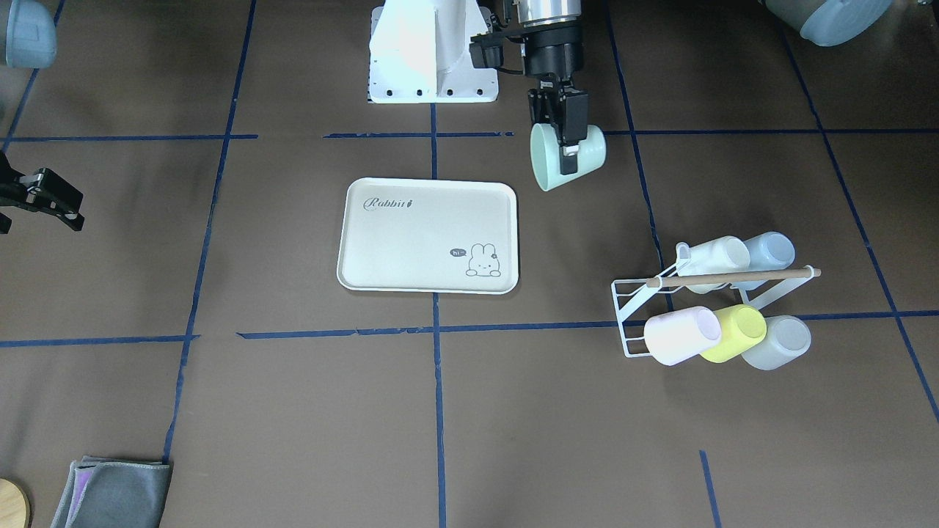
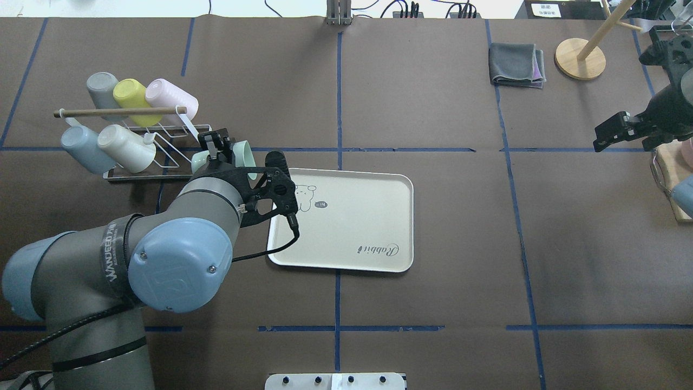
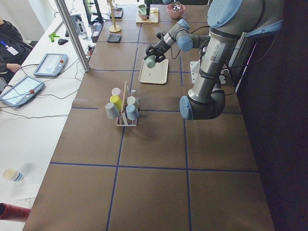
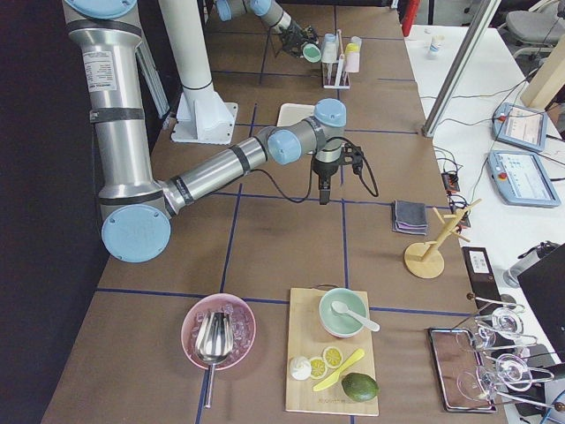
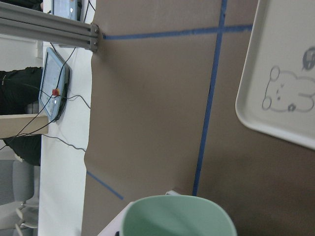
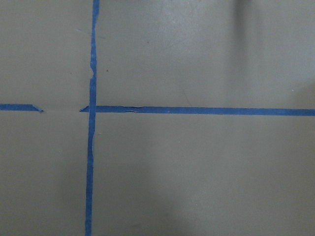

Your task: Pick up and place green cup on tray

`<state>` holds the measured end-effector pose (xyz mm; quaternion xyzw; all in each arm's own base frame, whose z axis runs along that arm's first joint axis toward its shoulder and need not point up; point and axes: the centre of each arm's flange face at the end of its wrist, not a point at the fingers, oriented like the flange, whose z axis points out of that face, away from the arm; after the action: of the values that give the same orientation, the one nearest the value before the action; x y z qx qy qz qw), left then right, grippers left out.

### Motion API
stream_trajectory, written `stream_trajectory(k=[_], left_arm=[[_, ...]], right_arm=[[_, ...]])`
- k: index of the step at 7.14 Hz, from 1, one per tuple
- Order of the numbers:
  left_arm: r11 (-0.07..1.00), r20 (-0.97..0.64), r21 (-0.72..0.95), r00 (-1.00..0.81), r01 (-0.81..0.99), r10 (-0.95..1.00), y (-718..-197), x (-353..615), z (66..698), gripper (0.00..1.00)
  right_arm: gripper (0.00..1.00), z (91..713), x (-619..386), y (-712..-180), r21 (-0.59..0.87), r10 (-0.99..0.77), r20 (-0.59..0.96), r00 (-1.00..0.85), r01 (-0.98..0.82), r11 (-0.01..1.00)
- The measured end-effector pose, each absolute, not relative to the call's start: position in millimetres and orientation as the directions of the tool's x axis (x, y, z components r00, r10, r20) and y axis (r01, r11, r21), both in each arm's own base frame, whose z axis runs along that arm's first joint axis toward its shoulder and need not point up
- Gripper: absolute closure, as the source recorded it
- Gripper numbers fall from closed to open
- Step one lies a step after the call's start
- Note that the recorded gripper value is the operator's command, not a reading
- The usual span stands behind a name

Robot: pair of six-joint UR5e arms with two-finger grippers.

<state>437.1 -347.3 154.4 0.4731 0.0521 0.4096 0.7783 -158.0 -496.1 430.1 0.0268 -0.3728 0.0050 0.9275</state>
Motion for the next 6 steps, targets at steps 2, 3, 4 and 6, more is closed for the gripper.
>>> stream_trajectory(k=[2, 3, 4, 6], left_arm=[[0.203, 0.121, 0.919, 0.733, -0.337, 0.669, -349.6, 469.2, 146.3, 0.55], [0.195, 0.027, 0.958, 0.746, -0.208, 0.665, -349.8, 484.6, 147.2, 0.57], [0.21, -0.084, 0.975, 0.748, -0.076, 0.658, -350.1, 496.8, 151.1, 0.57], [0.245, -0.265, 0.96, 0.717, 0.133, 0.645, -349.8, 509.2, 157.1, 0.57]], right_arm=[[0.0, 430.3, -157.9, -496.2, 0.045, -0.009, 0.691, 0.723, -0.03, 0.999], [0.0, 430.5, -157.6, -496.4, 0.044, -0.008, 0.691, 0.723, -0.031, 0.999], [0.0, 430.6, -157.1, -496.6, 0.044, -0.008, 0.691, 0.723, -0.032, 0.999], [0.0, 430.8, -155.6, -497.1, 0.044, -0.006, 0.691, 0.723, -0.034, 0.998]])
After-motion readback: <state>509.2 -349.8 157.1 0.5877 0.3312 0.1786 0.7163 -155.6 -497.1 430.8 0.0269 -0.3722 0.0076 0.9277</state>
